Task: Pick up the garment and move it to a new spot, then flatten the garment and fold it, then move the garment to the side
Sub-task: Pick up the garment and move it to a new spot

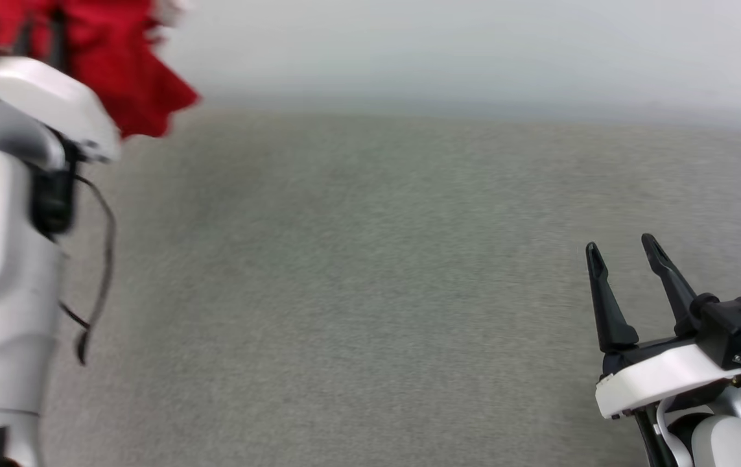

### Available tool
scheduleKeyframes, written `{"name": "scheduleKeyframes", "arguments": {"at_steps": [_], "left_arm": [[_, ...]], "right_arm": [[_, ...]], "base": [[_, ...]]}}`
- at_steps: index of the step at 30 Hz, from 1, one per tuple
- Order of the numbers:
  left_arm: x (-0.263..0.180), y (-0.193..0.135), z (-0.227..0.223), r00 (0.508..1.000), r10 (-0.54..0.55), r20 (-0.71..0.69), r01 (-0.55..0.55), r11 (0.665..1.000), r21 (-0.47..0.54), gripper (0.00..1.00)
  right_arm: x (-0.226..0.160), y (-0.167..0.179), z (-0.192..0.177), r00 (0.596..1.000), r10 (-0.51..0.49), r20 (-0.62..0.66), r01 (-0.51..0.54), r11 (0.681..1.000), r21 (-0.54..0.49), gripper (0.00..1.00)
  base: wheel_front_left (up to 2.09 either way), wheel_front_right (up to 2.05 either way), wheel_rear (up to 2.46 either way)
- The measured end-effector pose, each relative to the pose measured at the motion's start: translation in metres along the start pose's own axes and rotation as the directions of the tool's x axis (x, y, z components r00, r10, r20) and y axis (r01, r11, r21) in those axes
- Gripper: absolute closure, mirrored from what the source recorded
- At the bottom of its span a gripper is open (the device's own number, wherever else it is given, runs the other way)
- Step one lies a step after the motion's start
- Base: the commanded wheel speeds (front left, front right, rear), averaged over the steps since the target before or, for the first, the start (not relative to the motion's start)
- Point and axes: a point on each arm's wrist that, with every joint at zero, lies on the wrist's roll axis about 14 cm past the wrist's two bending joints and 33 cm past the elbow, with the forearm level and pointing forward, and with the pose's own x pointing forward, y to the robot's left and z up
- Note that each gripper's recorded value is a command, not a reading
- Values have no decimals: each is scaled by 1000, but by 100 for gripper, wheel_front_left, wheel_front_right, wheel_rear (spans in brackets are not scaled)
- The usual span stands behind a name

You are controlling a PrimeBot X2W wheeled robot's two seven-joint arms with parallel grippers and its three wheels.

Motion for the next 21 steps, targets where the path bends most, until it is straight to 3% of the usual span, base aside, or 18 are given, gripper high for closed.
{"name": "scheduleKeyframes", "arguments": {"at_steps": [4,7,12,16,19,21], "left_arm": [[0,-74,-5,987,-159,19,160,985,-61,100],[-4,-135,-12,956,-291,21,292,950,-109,100],[-29,-232,-41,860,-511,-24,498,847,-185,100],[-64,-299,-78,745,-659,-103,622,743,-248,100],[-102,-336,-114,642,-745,-182,681,663,-311,100],[-125,-349,-139,586,-776,-235,691,630,-356,100]], "right_arm": [[-19,-18,8,998,-60,9,60,998,-12,0],[-32,-32,14,994,-107,19,108,994,-17,0],[-52,-52,16,983,-181,19,181,984,-3,0],[-66,-70,13,970,-243,9,243,970,-7,0],[-76,-84,8,957,-289,-6,288,957,-11,0],[-79,-89,3,952,-306,-21,306,952,-15,0]], "base": [[0,0,0],[0,0,0],[0,0,0],[0,0,0],[0,0,0],[0,0,0]]}}
